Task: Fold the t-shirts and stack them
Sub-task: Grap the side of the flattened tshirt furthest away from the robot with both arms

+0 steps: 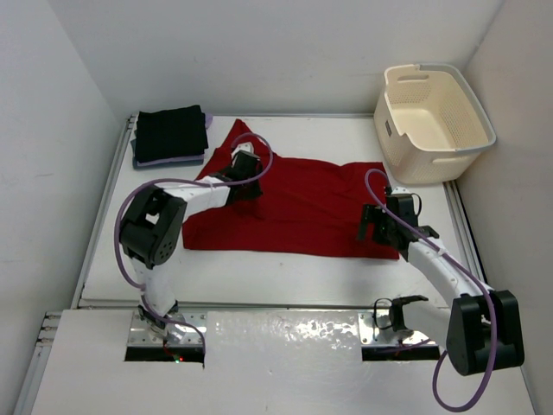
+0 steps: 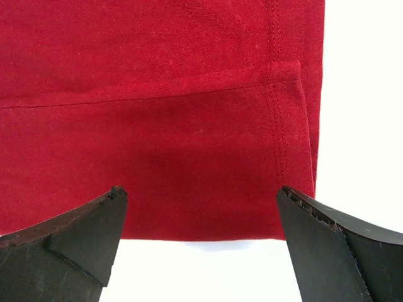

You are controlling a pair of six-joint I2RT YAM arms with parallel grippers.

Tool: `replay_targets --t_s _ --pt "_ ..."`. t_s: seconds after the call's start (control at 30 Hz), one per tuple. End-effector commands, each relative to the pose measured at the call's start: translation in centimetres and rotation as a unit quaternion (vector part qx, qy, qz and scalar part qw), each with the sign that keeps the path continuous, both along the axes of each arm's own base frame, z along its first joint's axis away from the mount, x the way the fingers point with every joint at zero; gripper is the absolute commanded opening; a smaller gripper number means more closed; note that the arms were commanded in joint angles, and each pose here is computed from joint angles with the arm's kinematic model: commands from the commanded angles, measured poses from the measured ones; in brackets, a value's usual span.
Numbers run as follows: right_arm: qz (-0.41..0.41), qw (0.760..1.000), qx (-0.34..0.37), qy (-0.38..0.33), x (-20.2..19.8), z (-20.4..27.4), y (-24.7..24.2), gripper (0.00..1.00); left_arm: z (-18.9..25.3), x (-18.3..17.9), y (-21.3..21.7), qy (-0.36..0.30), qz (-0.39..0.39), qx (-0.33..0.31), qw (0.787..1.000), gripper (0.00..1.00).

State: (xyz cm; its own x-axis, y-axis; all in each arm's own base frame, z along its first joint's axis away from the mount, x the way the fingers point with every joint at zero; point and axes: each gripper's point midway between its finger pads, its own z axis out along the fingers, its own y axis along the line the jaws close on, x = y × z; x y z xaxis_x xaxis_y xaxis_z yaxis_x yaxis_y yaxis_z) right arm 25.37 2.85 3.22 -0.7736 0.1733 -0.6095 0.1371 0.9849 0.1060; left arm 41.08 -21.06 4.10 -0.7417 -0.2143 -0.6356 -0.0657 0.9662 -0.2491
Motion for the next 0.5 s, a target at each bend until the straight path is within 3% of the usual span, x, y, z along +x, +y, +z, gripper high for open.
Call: replay_targets --t_s 0.0,0.2,0.23,0.27,0.3,0.37,0.47 --pt "0.001 1.0 -0.009 -0.018 0.6 0.7 -0.2 0.99 2.6 2.5 -1.9 -0.049 -0.008 -0.013 0.999 0.0" --pt "0.001 1.0 -0.009 -0.018 0.5 0.6 -0.2 0.99 1.3 3.3 -3.6 -0.042 -0.017 -0.008 0.999 0.0" --pt "0.0 1.0 -0.011 -0.022 0.6 0.9 -0.3 0.99 0.5 3.8 -3.5 -0.028 -0.009 0.009 1.0 0.46" --pt "0.0 1.0 -0.011 -0.022 0.6 0.9 -0.3 0.99 0.1 3.7 -3.5 -0.025 -0.009 0.011 1.0 0.47" --pt "0.002 1.0 -0.011 -0.026 0.7 1.1 -0.3 0.99 0.4 4.1 -3.4 -0.029 -0.003 0.016 0.999 0.76" --pt "0.005 0.999 -0.007 -0.031 0.9 1.4 -0.1 0.99 1.0 4.3 -3.1 -0.033 0.001 0.024 0.999 0.88" --pt "0.011 0.999 0.006 -0.044 1.6 2.0 0.5 0.99 3.9 5.7 -3.4 -0.069 0.002 0.02 0.997 0.92"
